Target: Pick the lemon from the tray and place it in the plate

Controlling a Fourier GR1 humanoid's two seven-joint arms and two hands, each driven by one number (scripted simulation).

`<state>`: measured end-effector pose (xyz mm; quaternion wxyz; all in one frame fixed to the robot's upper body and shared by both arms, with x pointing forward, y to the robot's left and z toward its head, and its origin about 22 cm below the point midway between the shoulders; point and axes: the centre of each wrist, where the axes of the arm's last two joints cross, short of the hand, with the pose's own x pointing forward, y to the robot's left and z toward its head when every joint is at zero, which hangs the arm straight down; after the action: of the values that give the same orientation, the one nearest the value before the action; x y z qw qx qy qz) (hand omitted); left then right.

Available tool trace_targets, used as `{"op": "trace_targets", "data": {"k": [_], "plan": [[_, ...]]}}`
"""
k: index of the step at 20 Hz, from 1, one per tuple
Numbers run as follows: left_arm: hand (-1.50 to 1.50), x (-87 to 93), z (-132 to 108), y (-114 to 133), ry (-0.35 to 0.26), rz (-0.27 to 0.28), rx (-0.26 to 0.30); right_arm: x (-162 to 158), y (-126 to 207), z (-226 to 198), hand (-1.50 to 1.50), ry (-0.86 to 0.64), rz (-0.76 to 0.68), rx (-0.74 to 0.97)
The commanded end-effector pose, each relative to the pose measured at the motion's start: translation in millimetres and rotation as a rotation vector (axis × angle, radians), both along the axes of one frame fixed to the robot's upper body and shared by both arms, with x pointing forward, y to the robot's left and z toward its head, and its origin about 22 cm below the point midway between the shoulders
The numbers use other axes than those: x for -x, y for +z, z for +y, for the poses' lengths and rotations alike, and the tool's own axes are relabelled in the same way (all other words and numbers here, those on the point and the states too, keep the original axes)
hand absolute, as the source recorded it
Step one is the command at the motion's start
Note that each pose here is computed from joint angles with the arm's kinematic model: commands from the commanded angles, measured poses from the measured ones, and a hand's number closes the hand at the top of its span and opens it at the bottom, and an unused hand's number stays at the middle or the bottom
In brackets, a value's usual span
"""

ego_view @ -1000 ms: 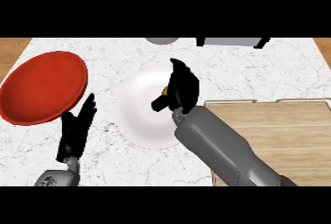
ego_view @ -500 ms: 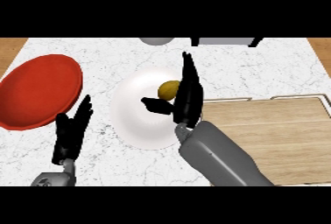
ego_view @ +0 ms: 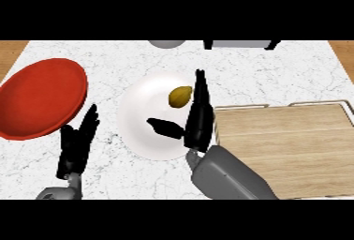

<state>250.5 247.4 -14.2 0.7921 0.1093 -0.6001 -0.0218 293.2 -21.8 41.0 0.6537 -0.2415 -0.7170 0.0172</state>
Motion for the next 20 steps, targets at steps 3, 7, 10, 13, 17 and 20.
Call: {"op": "trace_targets", "data": {"k": [3, 7, 10, 13, 17, 20], "plan": [[0.0, -14.7, 5, 1, 0.011, -0.011, 0.001, -7, -3, 7, -1.5, -0.013, -0.016, -0.03], [0.0, -2.0, 9, 5, 0.008, -0.006, 0.002, -16, -17, 6, -1.5, -0.075, 0.01, 0.002], [0.0, -7.0, -5, 4, 0.008, 0.008, 0.003, 1, -39, 5, -1.5, -0.087, 0.049, 0.04], [0.0, 12.0, 4, 2, 0.02, -0.002, -0.008, -12, -23, 5, -1.5, -0.099, 0.043, 0.032], [0.0, -15.0, 5, 7, 0.001, -0.009, 0.004, -8, -32, 10, -1.5, -0.109, 0.064, 0.047], [0.0, -4.1, -4, -4, 0.025, 0.006, 0.002, -4, -48, -5, -1.5, -0.145, 0.093, 0.072]]}}
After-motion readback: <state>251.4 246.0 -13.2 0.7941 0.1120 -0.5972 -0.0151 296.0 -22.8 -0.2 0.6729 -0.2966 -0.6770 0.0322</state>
